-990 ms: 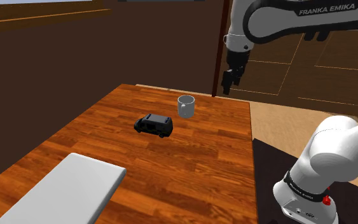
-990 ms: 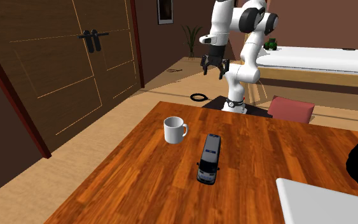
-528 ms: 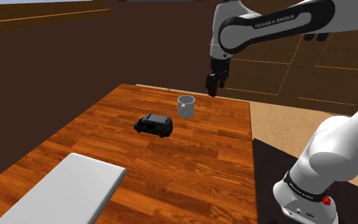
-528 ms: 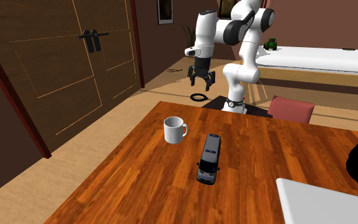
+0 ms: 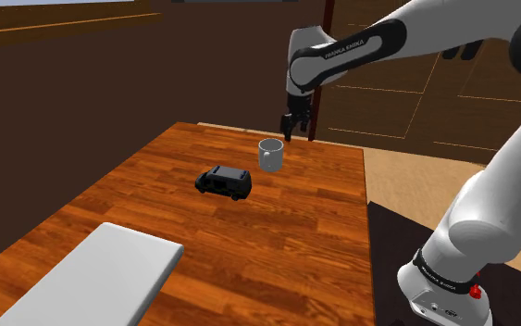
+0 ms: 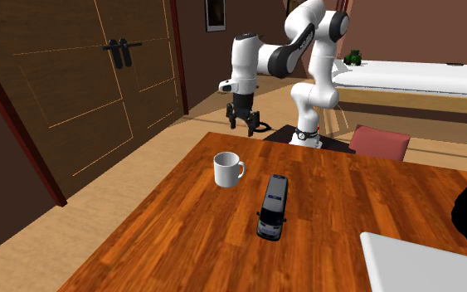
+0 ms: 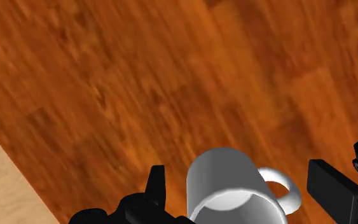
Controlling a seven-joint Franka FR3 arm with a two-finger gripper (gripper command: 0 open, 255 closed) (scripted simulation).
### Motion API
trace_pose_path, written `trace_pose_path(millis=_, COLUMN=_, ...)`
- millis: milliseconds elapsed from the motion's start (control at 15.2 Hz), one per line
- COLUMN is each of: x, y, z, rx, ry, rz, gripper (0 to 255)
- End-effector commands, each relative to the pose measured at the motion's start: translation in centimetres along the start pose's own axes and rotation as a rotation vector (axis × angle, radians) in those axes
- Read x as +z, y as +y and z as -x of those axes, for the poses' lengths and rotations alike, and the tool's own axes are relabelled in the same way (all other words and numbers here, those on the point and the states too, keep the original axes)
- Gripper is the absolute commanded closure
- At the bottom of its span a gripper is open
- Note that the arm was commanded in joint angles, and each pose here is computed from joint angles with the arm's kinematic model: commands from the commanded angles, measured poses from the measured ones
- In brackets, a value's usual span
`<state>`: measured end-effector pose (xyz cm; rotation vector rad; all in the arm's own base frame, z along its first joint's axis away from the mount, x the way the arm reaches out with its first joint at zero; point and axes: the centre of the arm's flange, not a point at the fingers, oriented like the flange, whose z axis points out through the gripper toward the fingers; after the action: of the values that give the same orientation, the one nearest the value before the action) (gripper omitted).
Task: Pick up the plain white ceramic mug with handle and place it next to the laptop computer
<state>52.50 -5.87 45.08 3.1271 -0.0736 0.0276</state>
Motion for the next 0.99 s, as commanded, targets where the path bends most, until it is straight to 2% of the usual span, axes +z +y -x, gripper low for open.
trace_pose_path(millis=0, x=1.5, y=0.6, z=-2.1, rx=0.010, ry=0.002, rz=-0.004, gripper=0)
trace_pose_path(millis=462, x=6.3, y=3.0, z=-9.4, rx=0.044, ry=0.007, rz=-0.020, gripper=0)
trace_pose_path(millis=924, x=10.0, y=3.0, z=-9.4, rx=0.044, ry=0.007, rz=-0.020, gripper=0)
